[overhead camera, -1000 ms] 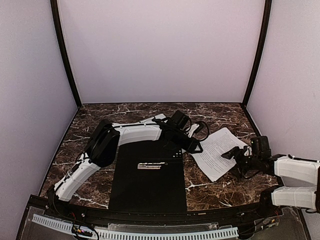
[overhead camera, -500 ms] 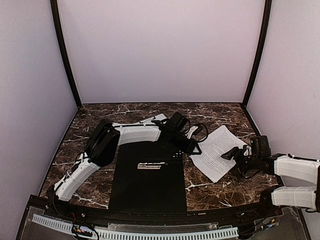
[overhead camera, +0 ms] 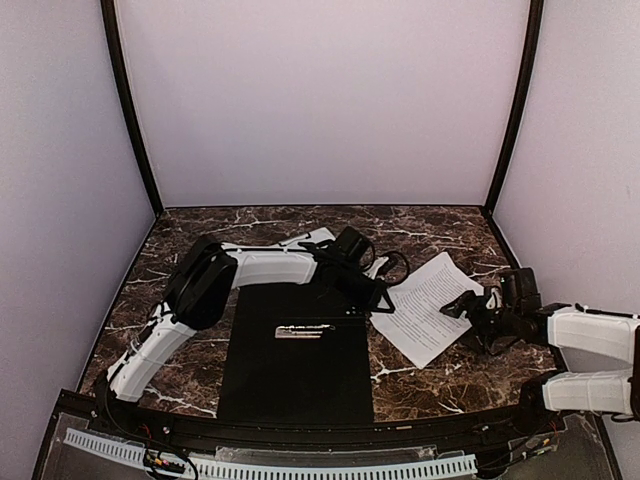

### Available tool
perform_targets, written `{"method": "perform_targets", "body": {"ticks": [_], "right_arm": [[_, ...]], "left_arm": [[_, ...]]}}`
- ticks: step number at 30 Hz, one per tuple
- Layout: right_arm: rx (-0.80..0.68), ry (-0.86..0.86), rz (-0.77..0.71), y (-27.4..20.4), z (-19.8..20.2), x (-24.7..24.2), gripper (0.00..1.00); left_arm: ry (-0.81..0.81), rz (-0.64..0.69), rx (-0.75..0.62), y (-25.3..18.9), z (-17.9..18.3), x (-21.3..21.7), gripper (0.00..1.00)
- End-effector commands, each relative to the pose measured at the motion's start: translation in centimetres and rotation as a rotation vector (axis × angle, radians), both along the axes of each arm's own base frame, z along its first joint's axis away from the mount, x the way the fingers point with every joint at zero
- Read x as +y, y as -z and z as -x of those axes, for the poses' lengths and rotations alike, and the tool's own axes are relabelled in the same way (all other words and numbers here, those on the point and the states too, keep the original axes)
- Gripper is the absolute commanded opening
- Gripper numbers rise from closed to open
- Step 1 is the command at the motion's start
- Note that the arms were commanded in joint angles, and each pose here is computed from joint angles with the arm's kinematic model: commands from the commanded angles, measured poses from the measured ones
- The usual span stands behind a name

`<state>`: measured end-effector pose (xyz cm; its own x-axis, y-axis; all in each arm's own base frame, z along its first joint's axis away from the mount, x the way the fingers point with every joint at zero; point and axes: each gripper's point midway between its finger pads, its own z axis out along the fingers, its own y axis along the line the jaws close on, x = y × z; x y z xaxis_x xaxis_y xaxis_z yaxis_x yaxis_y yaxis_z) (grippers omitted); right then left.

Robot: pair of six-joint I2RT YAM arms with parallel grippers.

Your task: Put the files into the folder

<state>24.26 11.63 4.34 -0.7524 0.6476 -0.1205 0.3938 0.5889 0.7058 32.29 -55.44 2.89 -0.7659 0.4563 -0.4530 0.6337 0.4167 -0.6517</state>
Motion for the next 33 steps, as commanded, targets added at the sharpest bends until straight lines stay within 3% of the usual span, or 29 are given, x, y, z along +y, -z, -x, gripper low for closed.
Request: {"method": "perform_targets", "body": {"ticks": [1, 15, 33], "right_arm": [[0.077, 0.000, 0.081, 1.8, 1.4, -1.2, 0.92], [0.050, -0.039, 0.040, 1.1, 1.7, -0.4, 0.94], [-0.054, -0.107, -0.161, -0.2, 0.2, 2.8, 0.84]], "left_arm": [[-0.043, 0.015, 0.028, -3.1, 0.2, 0.9, 0.01], [-0.176, 0.275, 0.128, -10.4, -0.8, 1.9, 0.01], [-0.223, 0.443, 0.285, -13.7, 0.6, 2.5, 0.01]]}}
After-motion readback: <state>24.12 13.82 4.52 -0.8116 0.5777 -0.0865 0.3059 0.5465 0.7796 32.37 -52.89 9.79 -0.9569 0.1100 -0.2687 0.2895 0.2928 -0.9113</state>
